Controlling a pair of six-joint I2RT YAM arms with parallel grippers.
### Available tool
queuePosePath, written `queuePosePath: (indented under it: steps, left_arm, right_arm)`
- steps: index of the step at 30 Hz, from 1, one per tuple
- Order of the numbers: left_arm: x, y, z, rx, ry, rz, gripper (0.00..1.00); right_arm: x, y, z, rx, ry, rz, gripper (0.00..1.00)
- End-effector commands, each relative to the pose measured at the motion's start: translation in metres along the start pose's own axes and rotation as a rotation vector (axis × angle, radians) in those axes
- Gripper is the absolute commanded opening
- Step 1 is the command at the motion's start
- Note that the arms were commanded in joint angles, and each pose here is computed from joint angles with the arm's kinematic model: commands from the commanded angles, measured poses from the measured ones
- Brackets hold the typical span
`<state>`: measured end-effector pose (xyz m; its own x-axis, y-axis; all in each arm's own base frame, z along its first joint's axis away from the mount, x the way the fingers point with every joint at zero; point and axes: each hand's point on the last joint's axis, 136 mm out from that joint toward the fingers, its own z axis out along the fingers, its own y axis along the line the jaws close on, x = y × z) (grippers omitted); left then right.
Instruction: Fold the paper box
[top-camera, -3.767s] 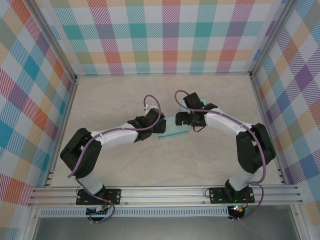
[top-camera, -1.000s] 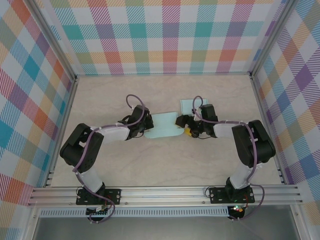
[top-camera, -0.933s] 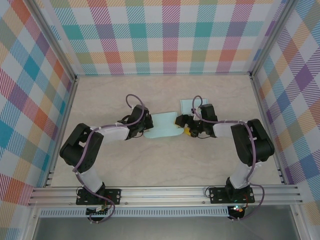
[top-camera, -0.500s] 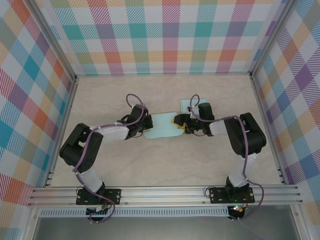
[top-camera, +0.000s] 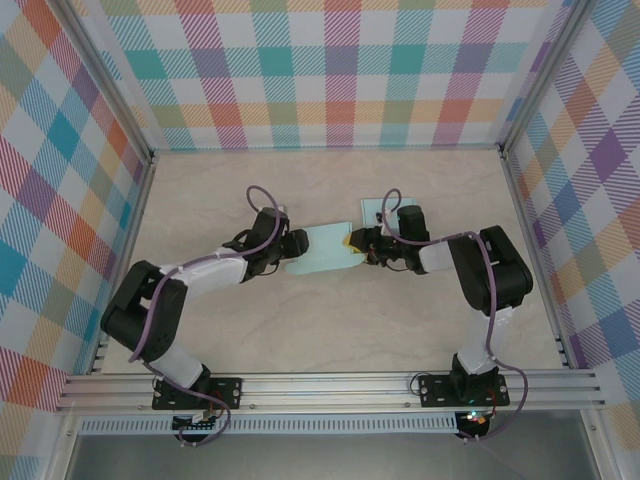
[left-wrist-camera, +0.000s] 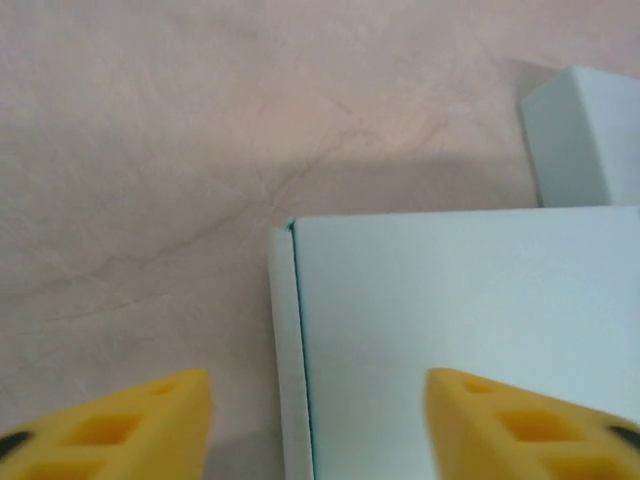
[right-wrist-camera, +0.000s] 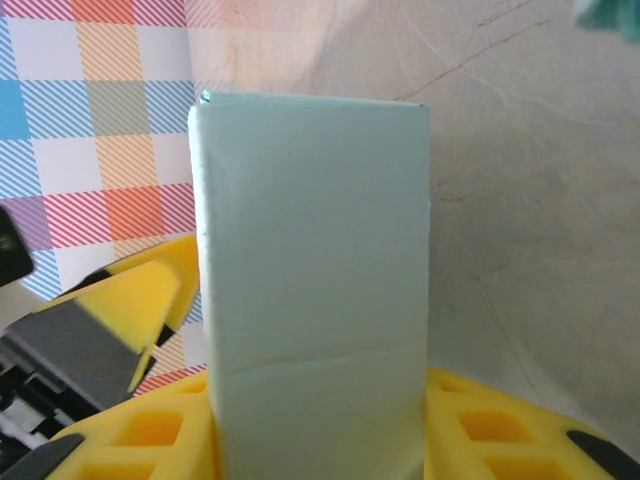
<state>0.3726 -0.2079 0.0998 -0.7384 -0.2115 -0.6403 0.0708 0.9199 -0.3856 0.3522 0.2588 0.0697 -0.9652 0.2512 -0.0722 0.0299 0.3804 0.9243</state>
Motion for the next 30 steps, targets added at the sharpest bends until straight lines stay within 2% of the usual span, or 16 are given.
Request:
queuePosePath:
  steps: [1, 4, 8, 11, 13, 16, 20, 25, 30]
  left_arm:
    - [-0.024, -0.005, -0.026, 0.029, -0.117, 0.057, 0.72]
    - [-0.038, -0.010, -0.047, 0.072, -0.235, 0.138, 0.99]
    - [-0.043, -0.038, -0.084, 0.269, -0.461, 0.391, 1.00]
    - [-0.019, -0.066, -0.115, 0.450, -0.546, 0.646, 1.00]
    - [0.001, -0.080, -0.130, 0.505, -0.562, 0.821, 1.00]
    - [0.021, -0.087, -0.141, 0.479, -0.553, 1.027, 1.00]
    - [0.042, -0.086, -0.139, 0.373, -0.498, 1.247, 0.99]
    - [0.056, -0.091, -0.133, 0.317, -0.466, 1.390, 0.94]
    - [0.051, -0.089, -0.121, 0.219, -0.450, 1.477, 0.90]
  right_arm:
    - [0.002, 0.021, -0.009, -0.034, -0.016, -0.011, 0.37]
    - [0.006, 0.026, -0.017, -0.009, -0.014, 0.030, 0.37]
    - [0.011, 0.033, -0.030, 0.028, -0.015, 0.089, 0.36]
    - [0.017, 0.034, -0.043, 0.057, -0.010, 0.152, 0.34]
    - [0.022, 0.037, -0.052, 0.055, -0.006, 0.190, 0.33]
    - [0.027, 0.040, -0.061, 0.045, 0.004, 0.246, 0.32]
    - [0.037, 0.048, -0.068, 0.031, 0.040, 0.279, 0.32]
    - [0.046, 0.053, -0.072, 0.015, 0.075, 0.317, 0.33]
    - [0.051, 0.057, -0.074, 0.002, 0.095, 0.330, 0.33]
